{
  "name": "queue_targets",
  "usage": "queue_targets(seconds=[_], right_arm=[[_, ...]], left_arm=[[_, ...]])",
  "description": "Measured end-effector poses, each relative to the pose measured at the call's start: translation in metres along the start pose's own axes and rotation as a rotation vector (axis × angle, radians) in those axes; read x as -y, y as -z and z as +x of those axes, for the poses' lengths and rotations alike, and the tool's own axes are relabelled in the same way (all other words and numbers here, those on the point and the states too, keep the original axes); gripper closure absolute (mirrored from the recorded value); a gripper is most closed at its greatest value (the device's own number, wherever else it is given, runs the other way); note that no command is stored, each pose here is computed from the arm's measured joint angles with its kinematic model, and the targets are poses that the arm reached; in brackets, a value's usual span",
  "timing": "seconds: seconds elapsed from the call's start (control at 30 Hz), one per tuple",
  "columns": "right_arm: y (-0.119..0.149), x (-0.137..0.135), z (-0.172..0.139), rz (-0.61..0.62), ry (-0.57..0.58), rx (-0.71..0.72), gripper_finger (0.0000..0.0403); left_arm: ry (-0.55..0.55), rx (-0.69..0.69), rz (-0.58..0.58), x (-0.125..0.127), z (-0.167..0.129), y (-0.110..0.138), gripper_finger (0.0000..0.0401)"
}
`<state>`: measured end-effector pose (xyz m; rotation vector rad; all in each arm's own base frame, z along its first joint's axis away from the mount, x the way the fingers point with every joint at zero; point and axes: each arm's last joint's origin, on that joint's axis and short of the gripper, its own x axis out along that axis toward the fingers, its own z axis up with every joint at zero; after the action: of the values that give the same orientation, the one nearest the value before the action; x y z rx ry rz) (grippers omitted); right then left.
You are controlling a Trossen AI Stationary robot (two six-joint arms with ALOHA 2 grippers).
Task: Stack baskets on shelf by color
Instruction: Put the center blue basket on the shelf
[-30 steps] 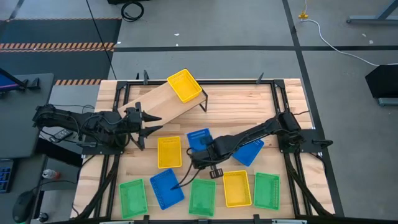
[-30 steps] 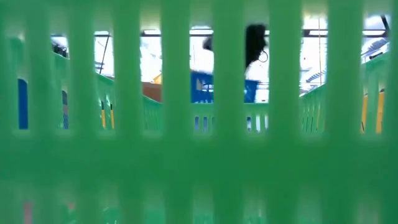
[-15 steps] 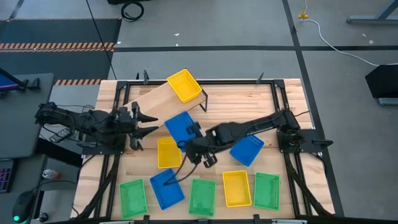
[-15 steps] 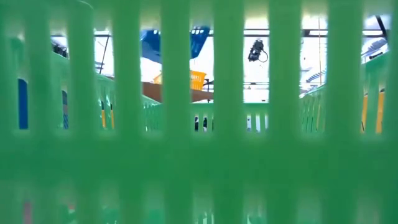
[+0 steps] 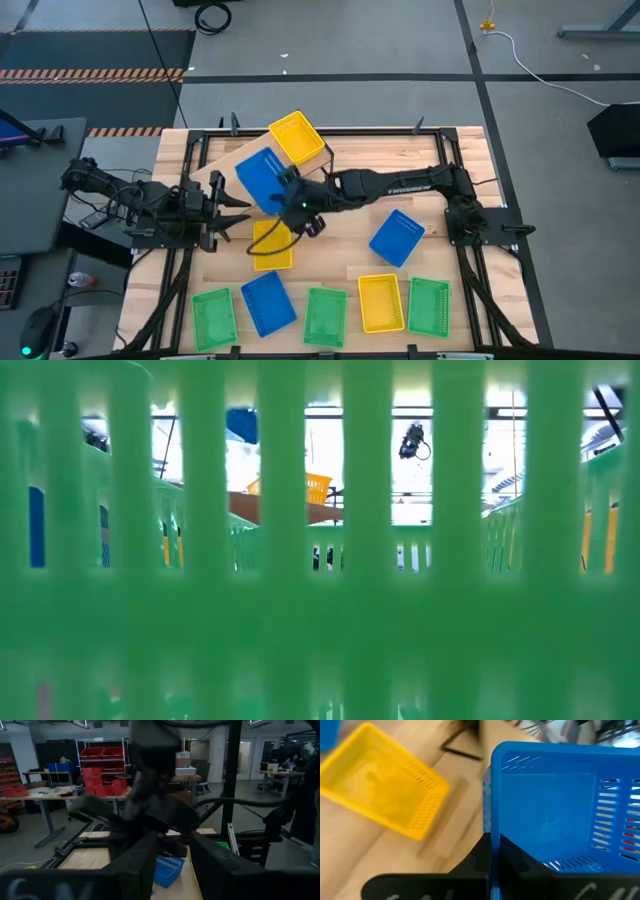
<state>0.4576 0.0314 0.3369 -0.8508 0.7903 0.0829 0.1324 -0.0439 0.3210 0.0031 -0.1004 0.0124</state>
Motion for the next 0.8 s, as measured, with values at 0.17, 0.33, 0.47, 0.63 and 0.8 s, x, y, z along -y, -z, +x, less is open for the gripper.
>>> queue_targets(seconds=[0.17, 0.33, 0.47, 0.63, 0.8], right_arm=[[0.014, 0.016, 0.011, 0.018, -0.016, 0.032, 0.0391], [0.022, 0.021, 0.026, 0.037, -0.043, 0.050, 0.0391], [0.027, 0.019, 0.040, 0.033, -0.050, 0.033, 0.0389], [0.032, 0.021, 0.048, -0.006, -0.023, -0.010, 0.0387], [0.034, 0.027, 0.048, 0.005, 0.004, -0.001, 0.0386]], left_arm=[[-0.001, 0.000, 0.003, 0.000, 0.000, 0.000, 0.0280], [-0.001, 0.000, 0.003, 0.000, 0.000, 0.000, 0.0280], [-0.001, 0.000, 0.002, 0.000, 0.000, 0.000, 0.0280], [-0.001, 0.000, 0.002, 0.000, 0.000, 0.000, 0.0280], [-0.001, -0.001, 0.002, 0.000, 0.000, 0.000, 0.0280]])
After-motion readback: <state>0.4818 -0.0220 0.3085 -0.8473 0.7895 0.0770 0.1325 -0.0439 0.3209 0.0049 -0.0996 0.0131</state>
